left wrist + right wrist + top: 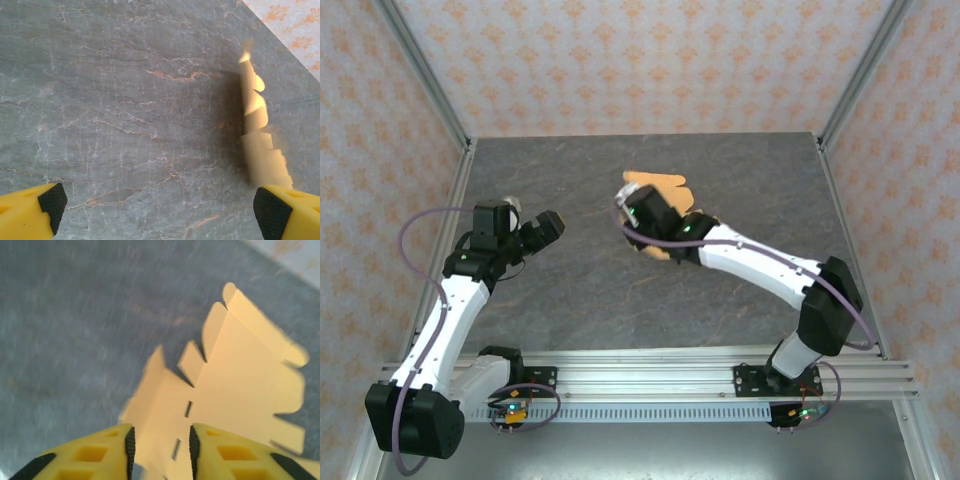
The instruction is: Fold the paper box
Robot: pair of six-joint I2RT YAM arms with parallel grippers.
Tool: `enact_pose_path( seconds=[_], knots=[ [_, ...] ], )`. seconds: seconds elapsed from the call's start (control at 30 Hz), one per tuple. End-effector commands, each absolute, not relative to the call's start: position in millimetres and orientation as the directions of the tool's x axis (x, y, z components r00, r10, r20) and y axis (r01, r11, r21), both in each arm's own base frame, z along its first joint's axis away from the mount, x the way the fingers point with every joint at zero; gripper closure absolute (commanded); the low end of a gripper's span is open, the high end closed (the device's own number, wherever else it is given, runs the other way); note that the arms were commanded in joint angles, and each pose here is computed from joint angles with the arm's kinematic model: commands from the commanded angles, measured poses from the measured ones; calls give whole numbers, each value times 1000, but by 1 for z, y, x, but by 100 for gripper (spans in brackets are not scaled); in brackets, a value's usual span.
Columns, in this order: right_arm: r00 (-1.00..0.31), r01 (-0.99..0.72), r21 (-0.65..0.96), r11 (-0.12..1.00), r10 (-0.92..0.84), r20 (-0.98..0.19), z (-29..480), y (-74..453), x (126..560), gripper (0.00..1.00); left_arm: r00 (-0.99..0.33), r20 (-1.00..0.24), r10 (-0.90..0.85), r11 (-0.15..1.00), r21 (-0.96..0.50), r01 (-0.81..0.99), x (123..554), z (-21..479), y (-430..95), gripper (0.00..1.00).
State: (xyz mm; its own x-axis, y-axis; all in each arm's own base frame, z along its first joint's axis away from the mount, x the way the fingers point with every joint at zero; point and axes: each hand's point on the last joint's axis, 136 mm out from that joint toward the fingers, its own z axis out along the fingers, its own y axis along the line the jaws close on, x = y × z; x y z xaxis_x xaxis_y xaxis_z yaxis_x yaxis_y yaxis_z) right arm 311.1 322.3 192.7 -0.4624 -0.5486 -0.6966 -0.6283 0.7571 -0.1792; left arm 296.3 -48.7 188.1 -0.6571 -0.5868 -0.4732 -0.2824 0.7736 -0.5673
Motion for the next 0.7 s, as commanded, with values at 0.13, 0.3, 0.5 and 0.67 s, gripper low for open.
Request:
enact_pose_path(
  seconds=[0.13,0.3,0.5,0.67],
  knots=[
    [-697,-337,63,940,-204,-687,173,275,287,38,-696,-452,-558,782,-567,-259,296,175,-56,0],
    [-709,194,363,911,386,-590,167,223,281,21,-743,-404,-533,782,-571,-250,301,151,-76,0],
    [-590,525,539,659,738,-327,115,156,278,19,-830,-355,-430,786,-599,-150,306,131,-138,0],
    [-542,594,636,492,830,-135,89,158,278,22,-859,-341,-381,806,-578,-127,308,120,-157,0]
  ],
)
